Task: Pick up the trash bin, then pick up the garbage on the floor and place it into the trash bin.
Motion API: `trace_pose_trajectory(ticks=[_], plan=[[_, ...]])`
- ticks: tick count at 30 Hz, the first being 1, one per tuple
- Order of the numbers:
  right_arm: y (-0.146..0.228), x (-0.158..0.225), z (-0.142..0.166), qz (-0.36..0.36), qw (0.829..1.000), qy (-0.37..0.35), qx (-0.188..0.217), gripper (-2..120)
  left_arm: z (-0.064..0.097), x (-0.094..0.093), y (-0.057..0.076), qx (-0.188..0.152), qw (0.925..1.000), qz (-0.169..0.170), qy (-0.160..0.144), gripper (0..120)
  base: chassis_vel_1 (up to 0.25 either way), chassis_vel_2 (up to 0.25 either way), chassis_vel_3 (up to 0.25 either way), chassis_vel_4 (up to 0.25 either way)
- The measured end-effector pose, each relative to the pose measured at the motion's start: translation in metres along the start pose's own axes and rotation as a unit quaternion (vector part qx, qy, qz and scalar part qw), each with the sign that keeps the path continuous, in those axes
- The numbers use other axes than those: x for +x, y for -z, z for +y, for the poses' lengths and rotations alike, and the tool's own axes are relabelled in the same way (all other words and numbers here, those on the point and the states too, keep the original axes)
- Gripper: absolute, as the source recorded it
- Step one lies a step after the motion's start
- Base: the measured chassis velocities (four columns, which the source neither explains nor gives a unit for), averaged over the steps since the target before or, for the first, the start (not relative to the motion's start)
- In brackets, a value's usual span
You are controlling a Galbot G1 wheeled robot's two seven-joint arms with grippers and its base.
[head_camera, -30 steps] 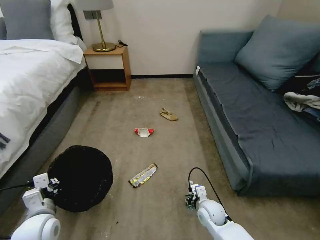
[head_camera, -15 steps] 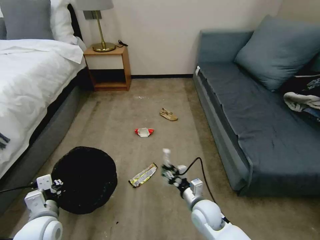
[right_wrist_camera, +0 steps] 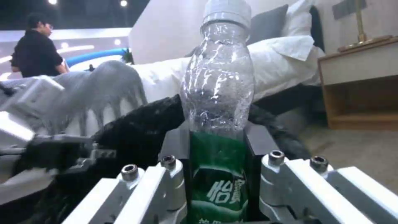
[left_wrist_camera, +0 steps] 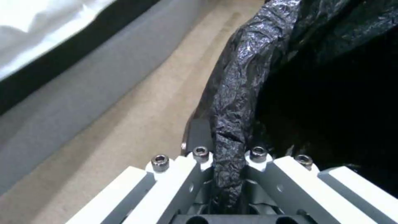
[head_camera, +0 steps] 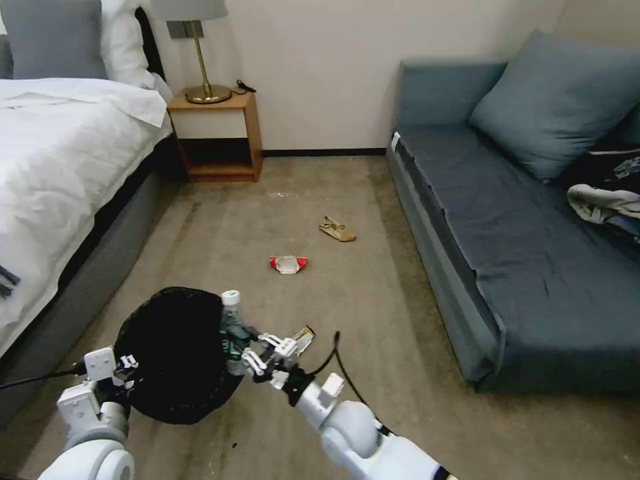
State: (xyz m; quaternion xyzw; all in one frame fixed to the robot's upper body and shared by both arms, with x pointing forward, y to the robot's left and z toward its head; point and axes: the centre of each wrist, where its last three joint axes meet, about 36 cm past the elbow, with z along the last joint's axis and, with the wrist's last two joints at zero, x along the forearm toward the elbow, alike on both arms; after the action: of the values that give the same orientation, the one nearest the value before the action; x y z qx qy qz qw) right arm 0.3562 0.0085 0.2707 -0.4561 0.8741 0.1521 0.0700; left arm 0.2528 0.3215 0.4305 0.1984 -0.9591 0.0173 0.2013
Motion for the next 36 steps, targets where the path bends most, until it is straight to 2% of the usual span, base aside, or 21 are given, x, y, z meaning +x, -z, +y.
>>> trace_pose_trajectory(ticks=[7,9,28,32,34,35,36], plan=[[-0.010,-0.001,0.009,0.020,1.000,0.000,0.004,23,-0.002,0.002,0.001,0.010,0.9999,0.004,-0.004,3,0.000,0.000,0.000,0.000],[-0.011,0.002,0.011,0.026,1.000,0.000,0.005,27,-0.003,0.002,0.001,0.012,0.9999,0.002,-0.004,3,0.000,0.000,0.000,0.000],[0.010,0.010,0.012,0.035,0.999,-0.018,0.003,96,-0.002,-0.003,-0.001,0.019,0.9997,-0.002,-0.013,3,0.000,0.000,0.000,0.000],[0.022,0.016,0.005,0.024,0.999,-0.025,0.006,100,0.004,-0.006,0.003,0.020,0.9998,-0.008,-0.006,3,0.000,0.000,0.000,0.000],[0.036,0.028,-0.009,0.031,0.997,-0.057,0.037,100,0.009,-0.009,0.010,0.017,0.9998,-0.005,0.004,3,0.000,0.000,0.000,0.000],[0.036,0.028,-0.009,0.031,0.997,-0.057,0.037,100,0.009,-0.009,0.010,0.017,0.9998,-0.005,0.004,3,0.000,0.000,0.000,0.000],[0.040,0.038,-0.017,0.035,0.994,-0.082,0.063,100,0.009,-0.011,0.014,0.018,0.9998,-0.002,0.010,3,0.000,0.000,0.000,0.000]])
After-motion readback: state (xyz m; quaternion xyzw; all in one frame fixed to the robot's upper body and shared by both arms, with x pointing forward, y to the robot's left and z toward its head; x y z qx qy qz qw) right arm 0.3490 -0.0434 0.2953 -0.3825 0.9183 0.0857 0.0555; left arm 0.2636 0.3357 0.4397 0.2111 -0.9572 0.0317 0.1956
